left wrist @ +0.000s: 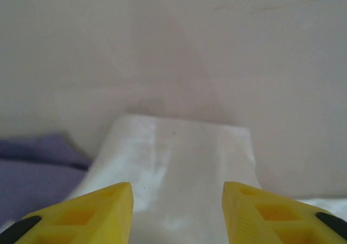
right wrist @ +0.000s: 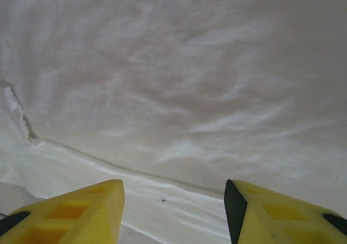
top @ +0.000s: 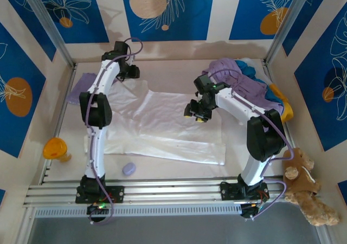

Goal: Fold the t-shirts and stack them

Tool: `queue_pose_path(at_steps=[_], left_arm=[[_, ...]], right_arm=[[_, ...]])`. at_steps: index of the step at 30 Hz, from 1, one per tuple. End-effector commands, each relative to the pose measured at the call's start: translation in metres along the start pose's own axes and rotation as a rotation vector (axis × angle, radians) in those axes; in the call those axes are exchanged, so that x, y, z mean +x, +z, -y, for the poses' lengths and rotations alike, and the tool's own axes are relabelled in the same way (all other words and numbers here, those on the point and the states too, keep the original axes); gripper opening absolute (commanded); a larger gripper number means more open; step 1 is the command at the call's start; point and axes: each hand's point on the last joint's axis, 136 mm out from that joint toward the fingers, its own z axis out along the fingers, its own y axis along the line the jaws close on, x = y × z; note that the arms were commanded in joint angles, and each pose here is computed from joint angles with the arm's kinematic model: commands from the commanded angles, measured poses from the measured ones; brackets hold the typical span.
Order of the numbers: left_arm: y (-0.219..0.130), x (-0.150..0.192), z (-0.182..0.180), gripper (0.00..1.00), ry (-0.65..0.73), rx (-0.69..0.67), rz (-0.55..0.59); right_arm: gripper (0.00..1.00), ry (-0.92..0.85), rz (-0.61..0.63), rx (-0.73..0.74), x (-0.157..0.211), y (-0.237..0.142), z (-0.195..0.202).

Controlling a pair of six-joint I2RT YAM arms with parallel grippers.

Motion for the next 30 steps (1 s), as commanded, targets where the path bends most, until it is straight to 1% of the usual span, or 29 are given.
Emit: queue_pose_path(at_steps=[1, 4, 7, 11, 14, 18, 19, 22, 24, 27, 29, 30], left_arm=[[0.003, -0.001, -0.024, 0.49, 0.034, -0.094, -0.015], [0.012, -0.004, -0.031, 0.51, 0.058, -0.136, 0.003], [0.021, -0.003, -0.033, 0.51, 0.05, -0.139, 0.0], [0.032, 0.005, -0.035, 0.44, 0.039, -0.139, -0.025], [0.035, 0.009, -0.043, 0.43, 0.055, -0.184, -0.041], [0.038, 0.01, -0.048, 0.44, 0.08, -0.207, -0.044], [0.039, 0.011, -0.048, 0.43, 0.083, -0.209, -0.048], [0.038, 0.01, -0.05, 0.3, 0.091, -0.222, -0.047], [0.038, 0.01, -0.051, 0.27, 0.097, -0.223, -0.048], [0.038, 0.012, -0.051, 0.19, 0.094, -0.213, -0.054], [0.039, 0.014, -0.049, 0.11, 0.089, -0.199, -0.061], [0.039, 0.014, -0.049, 0.09, 0.082, -0.193, -0.064]], right_arm=[[0.54, -0.009, -0.042, -0.012, 0.003, -0.003, 0.001], [0.54, -0.007, -0.05, -0.013, 0.001, -0.003, 0.005], [0.54, -0.011, -0.041, 0.0, -0.007, -0.005, 0.011], [0.53, -0.027, -0.028, 0.015, -0.022, -0.013, 0.016], [0.53, -0.034, -0.005, 0.006, -0.032, -0.025, 0.017], [0.53, -0.028, 0.014, -0.022, -0.039, -0.034, 0.017], [0.53, -0.026, 0.014, -0.023, -0.039, -0.034, 0.018], [0.53, -0.025, 0.008, -0.01, -0.038, -0.031, 0.023], [0.53, -0.02, 0.002, 0.004, -0.039, -0.028, 0.028], [0.53, -0.015, 0.006, 0.017, -0.045, -0.029, 0.034], [0.53, -0.015, 0.026, 0.017, -0.052, -0.032, 0.034], [0.53, -0.016, 0.031, 0.017, -0.055, -0.033, 0.034]])
